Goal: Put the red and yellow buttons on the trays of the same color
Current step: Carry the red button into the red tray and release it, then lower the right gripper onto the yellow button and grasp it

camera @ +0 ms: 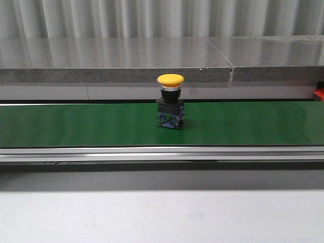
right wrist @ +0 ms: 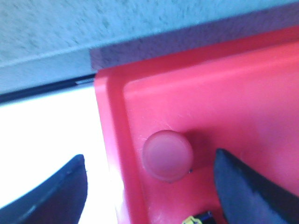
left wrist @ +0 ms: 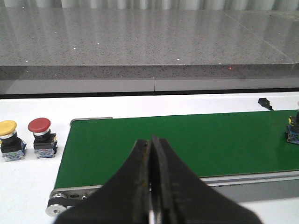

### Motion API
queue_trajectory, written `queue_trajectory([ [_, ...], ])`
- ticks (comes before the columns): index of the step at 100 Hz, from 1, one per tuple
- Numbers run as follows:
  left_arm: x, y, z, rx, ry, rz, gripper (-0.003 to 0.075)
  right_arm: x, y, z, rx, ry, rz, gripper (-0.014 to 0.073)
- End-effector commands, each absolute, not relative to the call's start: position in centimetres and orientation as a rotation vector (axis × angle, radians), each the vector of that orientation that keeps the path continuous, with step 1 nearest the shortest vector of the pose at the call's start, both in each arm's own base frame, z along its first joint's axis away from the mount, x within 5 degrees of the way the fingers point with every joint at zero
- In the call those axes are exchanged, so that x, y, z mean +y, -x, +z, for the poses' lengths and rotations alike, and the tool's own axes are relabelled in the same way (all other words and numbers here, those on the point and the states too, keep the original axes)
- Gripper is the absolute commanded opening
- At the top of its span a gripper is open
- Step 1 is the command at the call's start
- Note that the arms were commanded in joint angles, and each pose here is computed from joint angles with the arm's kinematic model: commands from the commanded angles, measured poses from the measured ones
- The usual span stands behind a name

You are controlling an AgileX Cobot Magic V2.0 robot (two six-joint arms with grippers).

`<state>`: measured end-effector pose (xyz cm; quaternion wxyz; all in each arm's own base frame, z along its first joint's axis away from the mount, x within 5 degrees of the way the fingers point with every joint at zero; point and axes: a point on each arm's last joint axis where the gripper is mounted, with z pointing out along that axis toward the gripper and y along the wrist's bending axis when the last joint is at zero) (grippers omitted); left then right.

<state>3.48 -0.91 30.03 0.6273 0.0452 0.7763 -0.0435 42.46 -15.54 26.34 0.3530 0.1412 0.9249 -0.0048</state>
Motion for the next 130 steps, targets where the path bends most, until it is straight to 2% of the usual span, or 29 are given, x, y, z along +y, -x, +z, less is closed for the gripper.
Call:
queue_trajectory([
  [1, -0.9, -3.6, 31.4, 1.697, -0.093, -0.118, -0.0021, -14.4, -40.8, 31.9, 2.25, -0.319, -0.041, 0.0561],
  [16, -0.9, -3.6, 31.4, 1.697, -0.093, -0.118, -0.0021, -11.9, -37.7, 34.5, 2.18, -0.228, -0.079, 0.0561],
  [30, -0.9, -3.6, 31.4, 1.697, -0.093, -0.118, -0.0021, -9.0, -34.3, 35.2, 2.168, -0.147, -0.079, 0.0561],
  [68, -0.9, -3.6, 31.4, 1.697, -0.093, -0.118, -0.0021, -1.6, -27.2, 32.3, 2.244, 0.122, 0.006, 0.0561],
  [96, -0.9, -3.6, 31.4, 1.697, -0.093, -0.118, -0.0021, 3.1, -26.0, 31.3, 2.279, 0.412, 0.079, 0.0561],
  [130, -0.9, -3.6, 31.4, 1.697, -0.093, -0.118, -0.0021, 6.9, -25.8, 30.5, 2.264, 0.638, 0.13, 0.0561],
])
